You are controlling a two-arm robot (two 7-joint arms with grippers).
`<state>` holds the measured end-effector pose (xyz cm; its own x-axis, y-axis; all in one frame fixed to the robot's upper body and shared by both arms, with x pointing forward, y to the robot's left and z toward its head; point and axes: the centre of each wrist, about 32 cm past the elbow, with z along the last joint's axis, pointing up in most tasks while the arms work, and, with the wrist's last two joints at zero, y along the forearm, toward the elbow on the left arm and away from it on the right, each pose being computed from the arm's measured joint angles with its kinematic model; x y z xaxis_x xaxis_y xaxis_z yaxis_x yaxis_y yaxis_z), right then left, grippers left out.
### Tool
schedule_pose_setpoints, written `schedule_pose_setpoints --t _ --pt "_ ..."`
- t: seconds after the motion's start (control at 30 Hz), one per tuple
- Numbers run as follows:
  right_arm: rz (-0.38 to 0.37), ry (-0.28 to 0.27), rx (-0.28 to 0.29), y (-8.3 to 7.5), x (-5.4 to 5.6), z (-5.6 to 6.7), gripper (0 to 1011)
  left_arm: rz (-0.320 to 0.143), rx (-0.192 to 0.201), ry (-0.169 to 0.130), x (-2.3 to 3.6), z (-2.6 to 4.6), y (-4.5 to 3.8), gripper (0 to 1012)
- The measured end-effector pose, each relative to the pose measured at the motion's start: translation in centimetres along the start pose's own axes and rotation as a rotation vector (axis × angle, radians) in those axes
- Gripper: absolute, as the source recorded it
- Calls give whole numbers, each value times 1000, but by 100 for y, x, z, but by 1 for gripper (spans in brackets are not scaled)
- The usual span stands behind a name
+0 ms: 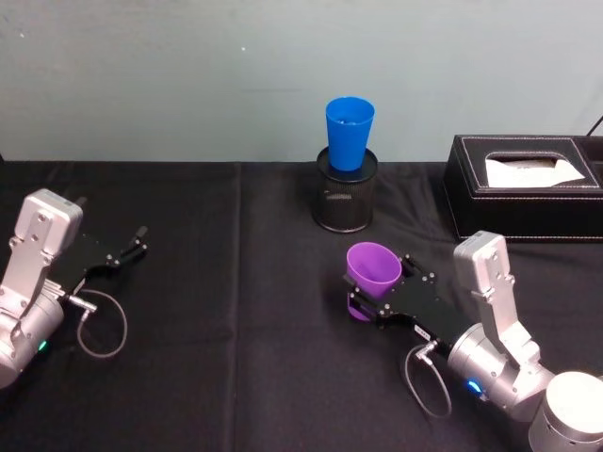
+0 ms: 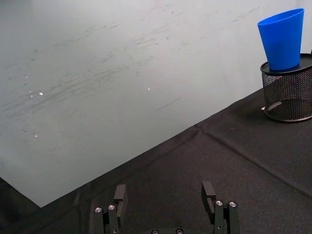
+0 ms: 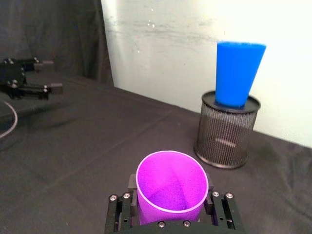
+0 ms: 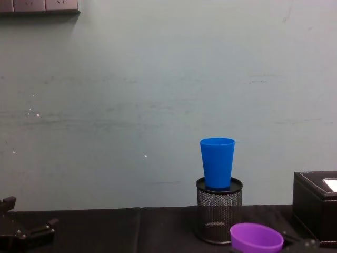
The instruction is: Pick up one cup with a gripper and tap it against the other cup.
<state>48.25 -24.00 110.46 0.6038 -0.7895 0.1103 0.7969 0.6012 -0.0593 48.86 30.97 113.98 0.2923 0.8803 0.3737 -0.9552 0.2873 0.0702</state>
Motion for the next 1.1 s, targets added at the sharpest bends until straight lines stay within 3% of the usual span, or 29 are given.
schedule_pose_setpoints --t 0.33,0.43,0.47,0.5,0.63,0.8,1.1 --pt "2 -6 -11 -18 104 510 749 0 0 0 0 0 0 1000" --pt "5 0 -20 2 185 748 749 0 0 0 0 0 0 1000" --pt "5 0 -20 2 185 748 748 0 0 0 0 0 0 1000" --pt "3 0 -26 14 220 849 749 0 0 0 0 0 0 1000" --pt "1 -4 -36 44 299 1058 749 0 0 0 0 0 0 1000" --pt "2 -10 -37 58 333 1165 748 0 0 0 0 0 0 1000" --pt "-1 -16 -32 50 333 1185 749 0 0 0 0 0 0 1000"
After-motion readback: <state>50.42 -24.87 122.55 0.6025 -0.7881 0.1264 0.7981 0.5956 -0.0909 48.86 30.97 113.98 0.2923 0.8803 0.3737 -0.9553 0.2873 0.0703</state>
